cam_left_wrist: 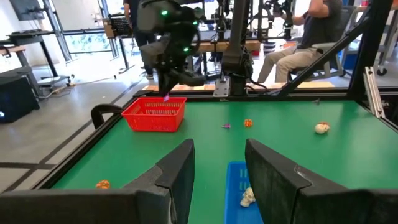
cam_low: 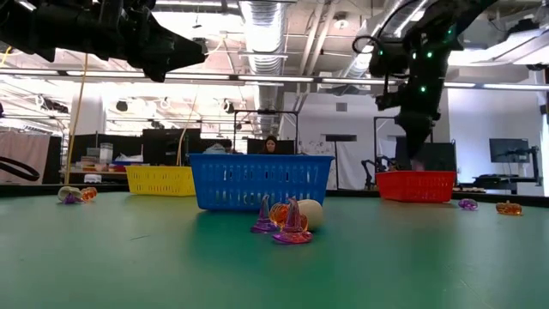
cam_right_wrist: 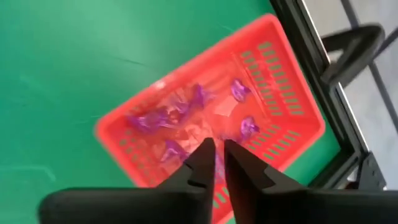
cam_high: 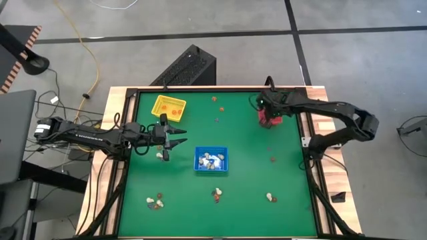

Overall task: Sort Halloween decoration
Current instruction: Put the purple witch hat toy into the red bin

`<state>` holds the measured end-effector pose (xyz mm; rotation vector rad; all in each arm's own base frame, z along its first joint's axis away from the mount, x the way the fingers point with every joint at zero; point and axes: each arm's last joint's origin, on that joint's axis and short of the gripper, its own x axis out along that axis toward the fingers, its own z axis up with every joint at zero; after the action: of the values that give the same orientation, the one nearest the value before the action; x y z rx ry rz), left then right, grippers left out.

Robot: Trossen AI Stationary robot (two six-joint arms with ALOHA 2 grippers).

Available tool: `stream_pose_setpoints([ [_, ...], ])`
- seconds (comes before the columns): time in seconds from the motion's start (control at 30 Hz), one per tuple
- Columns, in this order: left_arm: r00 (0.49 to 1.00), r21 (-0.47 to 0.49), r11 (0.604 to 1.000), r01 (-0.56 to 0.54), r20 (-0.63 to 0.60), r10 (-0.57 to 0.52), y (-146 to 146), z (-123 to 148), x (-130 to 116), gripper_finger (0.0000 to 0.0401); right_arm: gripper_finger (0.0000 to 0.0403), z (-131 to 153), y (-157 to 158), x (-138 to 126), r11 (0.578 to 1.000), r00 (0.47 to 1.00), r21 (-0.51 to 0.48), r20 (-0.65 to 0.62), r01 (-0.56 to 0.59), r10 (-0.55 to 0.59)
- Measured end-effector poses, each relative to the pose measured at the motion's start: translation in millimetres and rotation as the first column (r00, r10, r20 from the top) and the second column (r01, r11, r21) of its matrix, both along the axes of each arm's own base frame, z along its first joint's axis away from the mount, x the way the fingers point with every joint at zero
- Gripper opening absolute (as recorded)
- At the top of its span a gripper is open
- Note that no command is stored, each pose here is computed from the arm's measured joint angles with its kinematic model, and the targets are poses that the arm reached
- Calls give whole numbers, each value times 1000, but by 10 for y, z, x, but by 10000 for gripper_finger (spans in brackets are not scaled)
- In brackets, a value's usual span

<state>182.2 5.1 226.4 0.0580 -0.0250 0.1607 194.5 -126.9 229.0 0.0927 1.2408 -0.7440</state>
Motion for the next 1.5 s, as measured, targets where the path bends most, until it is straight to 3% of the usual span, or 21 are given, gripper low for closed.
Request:
stream_pose_setpoints([
  [0.2, 1000, 0, 1000, 0, 0, 0, 0, 0, 0, 132, 111, -42, -129, -67, 998, 998, 12, -19, 63, -62],
  [0.37, 1000, 0, 1000, 0, 0, 0, 0, 0, 0, 132, 151, 77, -57, -53, 998, 998, 30, -10, 55, -55],
  [0.5, 1000, 6, 1000, 0, -1, 0, 0, 0, 0, 132, 166, 211, 95, 2, 982, 995, 171, 50, 81, -91],
  [0.63, 1000, 6, 1000, -1, -3, 1, 1, -2, 0, 132, 167, 226, 356, 70, 925, 989, 370, 80, 88, -126],
  [0.73, 1000, 11, 1000, -1, -4, 1, 1, -2, 0, 132, 163, 200, 624, 105, 891, 991, 443, 28, 102, -127],
  [0.87, 1000, 14, 1000, -1, -15, 1, 1, -12, 0, 132, 158, 88, 1010, 111, 885, 998, 462, -42, 65, -51],
  [1.03, 1000, 25, 1000, -1, -21, 2, 1, -17, 1, 132, 163, -90, 1328, 133, 889, 999, 456, -12, 51, -51],
  [1.37, 1000, 17, 1000, -5, -20, 5, 2, -17, 0, 132, 221, -412, 1494, -19, 905, 989, 399, -61, 148, -135],
  [1.5, 1000, 8, 1000, -5, -18, 5, 2, -16, 0, 132, 236, -415, 1560, -28, 884, 989, 443, -71, 149, -131],
])
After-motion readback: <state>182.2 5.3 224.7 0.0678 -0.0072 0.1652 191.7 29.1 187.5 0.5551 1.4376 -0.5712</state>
